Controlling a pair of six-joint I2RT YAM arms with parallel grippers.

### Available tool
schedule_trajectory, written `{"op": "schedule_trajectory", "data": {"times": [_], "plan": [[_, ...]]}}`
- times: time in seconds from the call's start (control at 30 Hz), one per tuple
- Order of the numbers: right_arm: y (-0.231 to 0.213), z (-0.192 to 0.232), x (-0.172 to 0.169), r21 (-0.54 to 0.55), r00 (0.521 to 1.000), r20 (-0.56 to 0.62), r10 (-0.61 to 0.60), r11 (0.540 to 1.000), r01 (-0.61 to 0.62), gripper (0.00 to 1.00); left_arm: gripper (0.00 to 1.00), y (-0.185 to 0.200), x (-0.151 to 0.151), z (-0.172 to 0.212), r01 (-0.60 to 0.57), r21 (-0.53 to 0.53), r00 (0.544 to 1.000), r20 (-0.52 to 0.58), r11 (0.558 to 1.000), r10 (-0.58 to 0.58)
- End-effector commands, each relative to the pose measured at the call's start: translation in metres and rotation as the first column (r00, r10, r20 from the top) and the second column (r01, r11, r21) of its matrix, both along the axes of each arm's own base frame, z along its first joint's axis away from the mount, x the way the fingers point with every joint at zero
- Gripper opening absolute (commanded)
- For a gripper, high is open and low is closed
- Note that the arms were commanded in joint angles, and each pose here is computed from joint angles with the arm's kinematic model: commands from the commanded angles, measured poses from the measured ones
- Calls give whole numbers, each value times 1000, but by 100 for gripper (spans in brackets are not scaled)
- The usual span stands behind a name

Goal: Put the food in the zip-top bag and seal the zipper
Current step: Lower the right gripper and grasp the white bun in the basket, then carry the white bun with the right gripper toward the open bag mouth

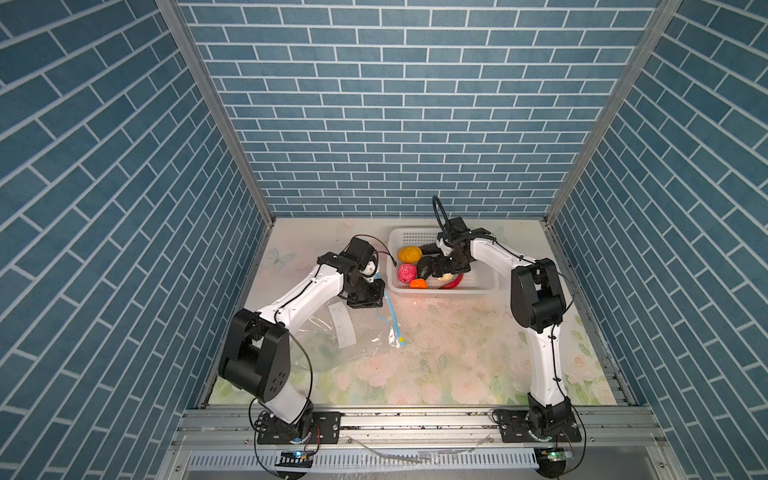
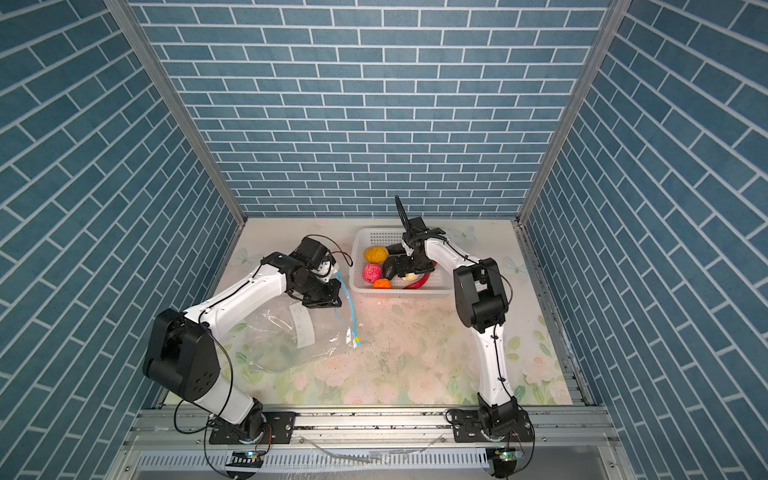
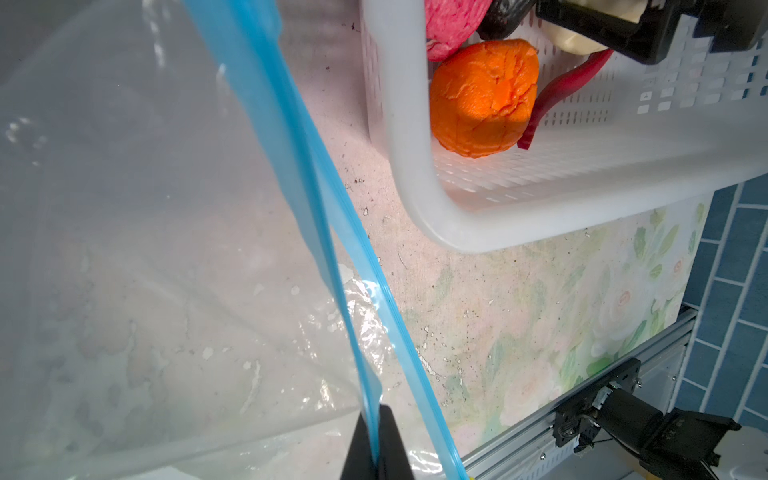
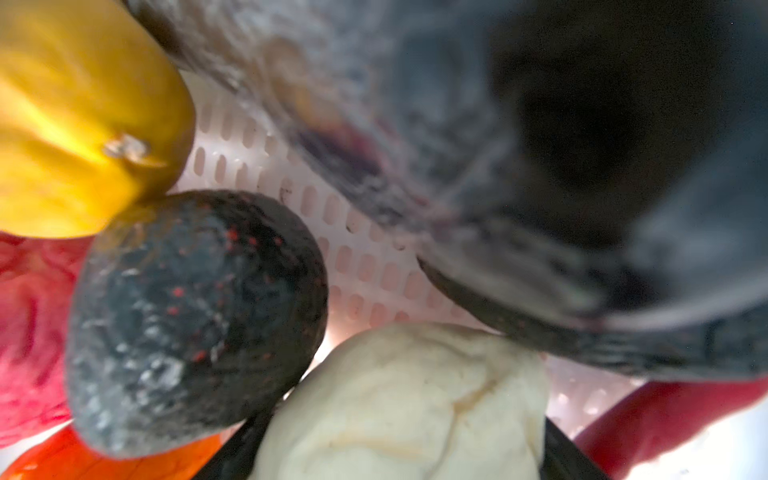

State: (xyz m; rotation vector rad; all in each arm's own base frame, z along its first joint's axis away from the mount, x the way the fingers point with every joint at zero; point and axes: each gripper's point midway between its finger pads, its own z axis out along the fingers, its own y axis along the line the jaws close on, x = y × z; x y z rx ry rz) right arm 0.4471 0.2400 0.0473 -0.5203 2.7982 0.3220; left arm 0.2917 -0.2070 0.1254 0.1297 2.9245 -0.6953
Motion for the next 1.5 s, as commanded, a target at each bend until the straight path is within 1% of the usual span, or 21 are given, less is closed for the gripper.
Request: {"op": "schedule_trajectory", "data": {"times": [0.0,0.17,0.4,0.5,0.67,0.77,0.9,1.03,1.17,1.27,1.47], "plan": [[1,28,-1,56,999,30,-19,998,17,75,0,-3,-3,4,10,-7,1000,-3,1000,-10],[1,42,-7,85,999,45,-15,996,11,71,0,-3,-3,7,9,-13,1000,1,1000,-9],[2,61,-20,139,998,67,-8,990,-1,69,0,-6,-6,12,14,-38,1000,-3,999,-14],[4,70,-27,172,996,88,12,985,-27,68,0,-7,-6,16,14,-47,1000,-1,999,-14],[9,90,-41,246,985,164,55,965,-95,66,0,-7,-7,24,17,-53,1000,4,998,-17],[14,106,-47,293,969,233,85,944,-153,65,0,-7,-9,28,19,-59,1000,5,998,-19],[25,125,-58,365,940,315,134,897,-250,63,0,-6,-11,34,20,-61,1000,13,998,-19],[37,138,-69,445,929,339,146,845,-295,60,0,-6,-11,38,21,-63,1000,19,998,-19],[57,153,-87,519,907,377,187,769,-374,58,0,-6,-11,41,20,-66,1000,21,998,-19],[71,158,-103,545,882,408,236,712,-443,57,0,-6,-11,44,21,-66,999,25,998,-20],[96,162,-135,549,819,466,334,617,-564,56,0,-6,-12,50,27,-72,999,33,997,-25]]}}
